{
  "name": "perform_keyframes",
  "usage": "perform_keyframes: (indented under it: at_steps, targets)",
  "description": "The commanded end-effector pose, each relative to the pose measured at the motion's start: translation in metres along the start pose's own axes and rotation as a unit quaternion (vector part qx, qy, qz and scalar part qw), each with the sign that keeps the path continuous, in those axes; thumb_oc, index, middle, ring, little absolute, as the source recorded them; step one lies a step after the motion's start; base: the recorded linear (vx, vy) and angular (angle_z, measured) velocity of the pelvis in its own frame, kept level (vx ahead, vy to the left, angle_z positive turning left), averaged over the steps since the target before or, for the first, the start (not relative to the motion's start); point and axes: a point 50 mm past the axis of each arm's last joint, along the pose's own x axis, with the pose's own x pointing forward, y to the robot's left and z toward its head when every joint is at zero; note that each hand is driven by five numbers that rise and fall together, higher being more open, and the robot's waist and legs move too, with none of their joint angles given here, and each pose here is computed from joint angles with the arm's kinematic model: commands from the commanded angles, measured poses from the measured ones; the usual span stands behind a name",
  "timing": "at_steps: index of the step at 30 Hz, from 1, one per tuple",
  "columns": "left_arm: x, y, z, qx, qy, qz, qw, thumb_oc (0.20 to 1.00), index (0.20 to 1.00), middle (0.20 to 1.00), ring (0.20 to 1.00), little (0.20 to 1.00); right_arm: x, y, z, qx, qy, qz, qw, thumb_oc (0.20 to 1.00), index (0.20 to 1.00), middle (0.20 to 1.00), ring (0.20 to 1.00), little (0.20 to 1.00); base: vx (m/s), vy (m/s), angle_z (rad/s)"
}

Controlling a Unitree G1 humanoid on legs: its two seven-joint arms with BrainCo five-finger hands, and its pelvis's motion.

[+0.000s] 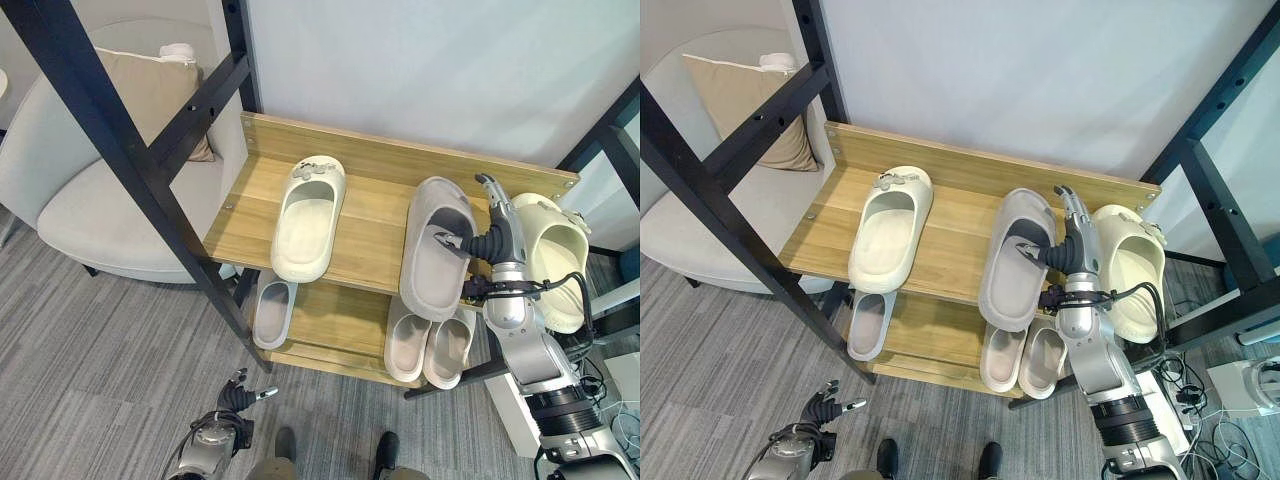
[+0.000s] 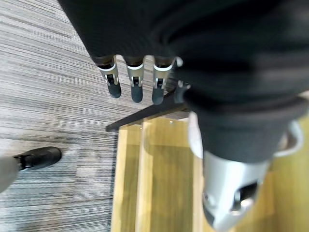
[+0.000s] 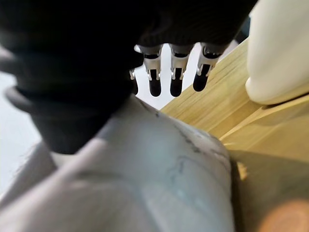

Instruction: Arrange the slippers neatly on the shoe rack.

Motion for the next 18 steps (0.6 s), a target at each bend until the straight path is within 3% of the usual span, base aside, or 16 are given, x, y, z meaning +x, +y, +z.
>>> perform_keyframes:
  at_steps: [1,5,7,8,9,13,15,16,18]
  targets:
    - [0.006,-0.006,0.020,0.004,-0.028,-0.004,1.000,1.000,1.000,1.000,1.000,1.000,0.004,-0.003,-0.002,0.026,0.015,0.005,1.000,0.200,0.200,0.200,0.200,0.200,0.00,0.000,0.00]
    - [0.005,-0.007,0.017,0.009,-0.023,-0.006,1.000,1.000,1.000,1.000,1.000,1.000,0.000,0.007,0.001,0.077,0.016,0.037,0.996,0.200,0.200,0.200,0.200,0.200,0.01,-0.027,0.01]
    - [0.004,-0.006,0.012,0.011,-0.016,-0.006,1.000,1.000,1.000,1.000,1.000,1.000,-0.005,0.016,0.009,0.186,0.022,0.054,0.981,0.200,0.200,0.200,0.200,0.200,0.01,-0.016,0.01]
    - [0.004,-0.006,0.012,0.011,-0.016,-0.006,1.000,1.000,1.000,1.000,1.000,1.000,-0.005,0.016,0.009,0.186,0.022,0.054,0.981,0.200,0.200,0.200,0.200,0.200,0.01,-0.038,-0.01]
    - [0.004,-0.005,0.009,0.010,-0.011,-0.005,1.000,1.000,1.000,1.000,1.000,1.000,-0.006,0.018,0.022,0.322,0.011,0.058,0.945,0.200,0.200,0.200,0.200,0.200,0.00,0.000,0.00]
    - [0.003,0.002,0.007,-0.006,-0.011,0.003,1.000,1.000,1.000,1.000,1.000,1.000,-0.006,-0.014,0.061,0.392,-0.104,0.025,0.914,0.200,0.200,0.200,0.200,0.200,0.00,-0.026,0.01]
    - [0.003,0.004,0.004,-0.016,-0.008,0.011,1.000,1.000,1.000,1.000,1.000,1.000,-0.013,-0.029,0.084,0.476,-0.164,0.020,0.864,0.200,0.200,0.200,0.200,0.200,-0.02,-0.036,0.02]
    - [0.002,0.005,0.002,-0.019,-0.004,0.012,1.000,1.000,1.000,1.000,1.000,1.000,-0.016,-0.039,0.102,0.472,-0.221,0.026,0.853,0.200,0.200,0.200,0.200,0.200,-0.01,-0.041,-0.02]
    - [0.002,0.005,0.000,-0.016,0.001,0.013,1.000,1.000,1.000,1.000,1.000,1.000,-0.018,-0.035,0.105,0.495,-0.218,0.048,0.840,0.200,0.200,0.200,0.200,0.200,-0.01,-0.032,-0.04]
